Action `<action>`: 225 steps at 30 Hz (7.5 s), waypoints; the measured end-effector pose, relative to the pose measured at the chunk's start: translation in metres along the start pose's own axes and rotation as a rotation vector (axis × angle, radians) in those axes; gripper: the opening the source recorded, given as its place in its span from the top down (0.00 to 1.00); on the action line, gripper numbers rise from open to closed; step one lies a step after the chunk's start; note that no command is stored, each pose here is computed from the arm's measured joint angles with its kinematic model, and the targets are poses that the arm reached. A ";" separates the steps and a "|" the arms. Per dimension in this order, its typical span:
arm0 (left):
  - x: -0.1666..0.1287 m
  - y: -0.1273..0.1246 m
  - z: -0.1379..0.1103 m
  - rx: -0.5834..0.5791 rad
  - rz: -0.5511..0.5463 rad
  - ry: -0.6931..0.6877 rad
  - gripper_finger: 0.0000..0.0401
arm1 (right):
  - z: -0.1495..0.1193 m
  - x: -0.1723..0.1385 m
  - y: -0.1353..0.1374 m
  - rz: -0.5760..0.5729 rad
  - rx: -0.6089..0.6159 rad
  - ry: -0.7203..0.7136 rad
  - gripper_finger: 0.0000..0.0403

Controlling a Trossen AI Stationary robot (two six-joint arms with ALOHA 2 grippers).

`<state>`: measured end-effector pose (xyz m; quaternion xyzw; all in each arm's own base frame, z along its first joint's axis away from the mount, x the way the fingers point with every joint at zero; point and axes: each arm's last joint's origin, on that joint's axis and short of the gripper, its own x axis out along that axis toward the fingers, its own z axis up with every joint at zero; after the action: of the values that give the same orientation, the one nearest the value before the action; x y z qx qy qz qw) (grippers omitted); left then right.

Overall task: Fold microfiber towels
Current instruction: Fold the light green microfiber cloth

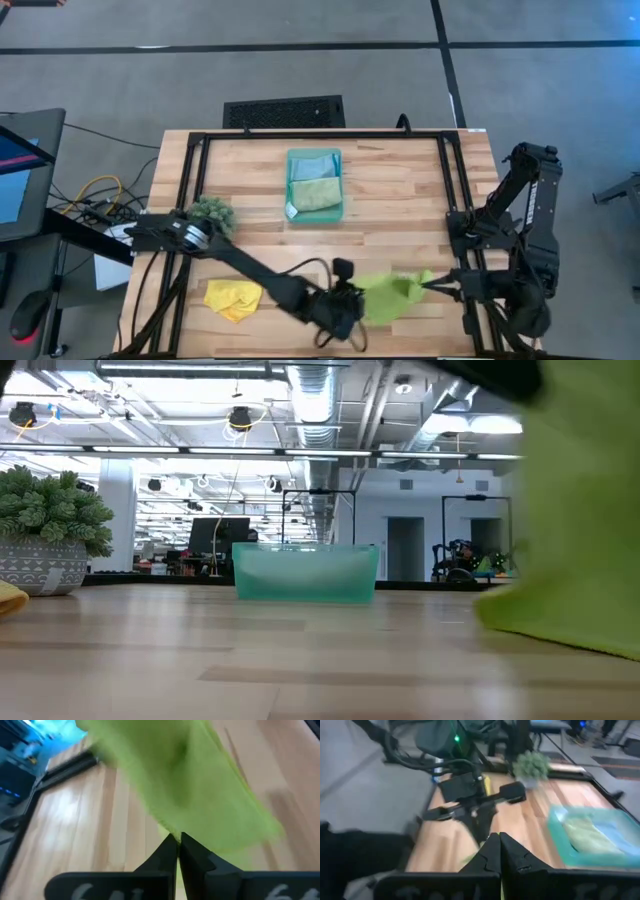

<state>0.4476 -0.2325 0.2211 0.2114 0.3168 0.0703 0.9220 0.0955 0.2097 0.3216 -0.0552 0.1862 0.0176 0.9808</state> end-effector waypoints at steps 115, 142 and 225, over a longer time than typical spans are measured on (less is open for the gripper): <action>0.056 0.071 -0.125 -0.046 0.387 0.611 0.47 | -0.149 0.157 -0.046 -0.273 -0.003 0.928 0.94; 0.000 0.009 -0.118 -0.219 0.381 0.579 0.62 | -0.113 0.147 -0.093 -0.691 0.089 0.658 0.54; 0.017 -0.019 -0.094 -0.234 -0.003 0.533 0.62 | -0.120 0.127 -0.026 0.230 0.188 0.686 0.52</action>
<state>0.4028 -0.2125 0.1368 0.0773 0.5379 0.1580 0.8244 0.1715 0.1722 0.1667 0.0536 0.5099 0.0912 0.8537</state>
